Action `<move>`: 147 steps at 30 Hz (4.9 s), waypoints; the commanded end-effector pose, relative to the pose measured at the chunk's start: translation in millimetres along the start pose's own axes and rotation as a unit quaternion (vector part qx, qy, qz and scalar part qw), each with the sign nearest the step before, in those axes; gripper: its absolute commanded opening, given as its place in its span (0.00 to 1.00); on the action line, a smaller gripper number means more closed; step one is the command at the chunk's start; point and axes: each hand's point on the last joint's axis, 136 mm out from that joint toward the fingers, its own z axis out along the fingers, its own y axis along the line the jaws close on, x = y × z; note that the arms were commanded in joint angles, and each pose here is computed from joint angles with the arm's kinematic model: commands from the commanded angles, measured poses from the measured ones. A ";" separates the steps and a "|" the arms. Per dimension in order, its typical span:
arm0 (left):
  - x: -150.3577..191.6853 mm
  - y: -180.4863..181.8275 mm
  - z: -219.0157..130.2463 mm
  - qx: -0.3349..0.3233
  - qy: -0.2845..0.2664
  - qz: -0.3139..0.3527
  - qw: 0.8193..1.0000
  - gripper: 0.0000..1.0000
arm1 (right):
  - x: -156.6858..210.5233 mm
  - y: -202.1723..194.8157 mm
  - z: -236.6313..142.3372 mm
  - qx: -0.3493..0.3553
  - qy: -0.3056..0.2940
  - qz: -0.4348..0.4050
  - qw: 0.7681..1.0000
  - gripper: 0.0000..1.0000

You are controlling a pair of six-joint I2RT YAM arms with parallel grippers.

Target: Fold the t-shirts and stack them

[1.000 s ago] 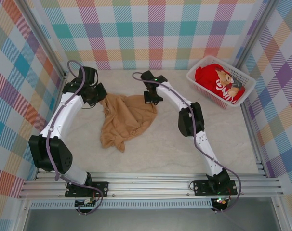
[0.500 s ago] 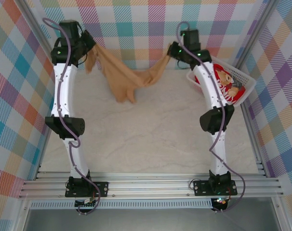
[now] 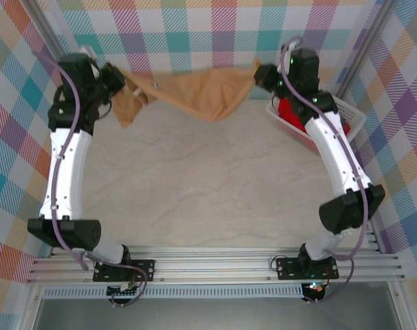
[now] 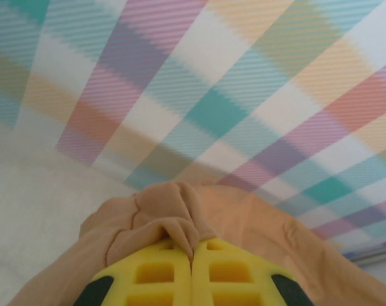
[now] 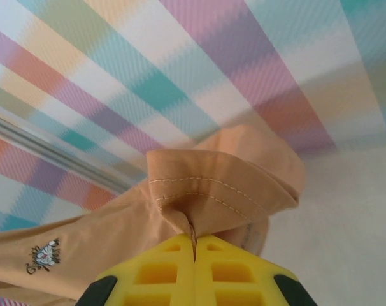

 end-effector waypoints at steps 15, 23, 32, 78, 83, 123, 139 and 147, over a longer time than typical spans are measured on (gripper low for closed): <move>269.3 175.9 -71.3 -0.265 0.259 0.006 0.929 0.76 | 270.8 -230.8 -81.0 0.358 0.239 0.104 0.897 0.49; 234.7 244.8 -16.4 -0.351 0.254 -0.204 0.878 0.72 | 222.6 -183.4 -20.3 0.278 0.235 0.016 0.931 0.51; 227.5 259.2 73.4 -0.296 0.246 -0.277 0.880 0.65 | 221.2 -143.3 31.1 0.181 0.271 -0.006 0.945 0.51; 205.0 230.3 61.1 -0.350 0.191 -0.277 0.874 0.00 | 223.9 -187.0 245.7 0.178 0.283 -0.064 0.940 0.00; 157.0 206.4 91.2 -0.288 0.154 -0.263 0.908 0.00 | 146.4 -138.9 230.9 0.142 0.190 -0.072 0.969 0.00; 264.8 209.1 -106.8 -0.276 0.189 -0.210 0.919 0.64 | 226.6 -202.9 -42.2 0.255 0.181 0.134 0.940 0.47; 232.2 266.2 12.1 -0.369 0.259 -0.241 0.860 0.34 | 260.6 -186.4 -7.3 0.228 0.257 0.140 0.929 0.37; 289.3 287.4 3.2 -0.394 0.338 -0.239 0.821 0.33 | 291.4 -202.2 -10.5 0.249 0.300 0.159 0.907 0.39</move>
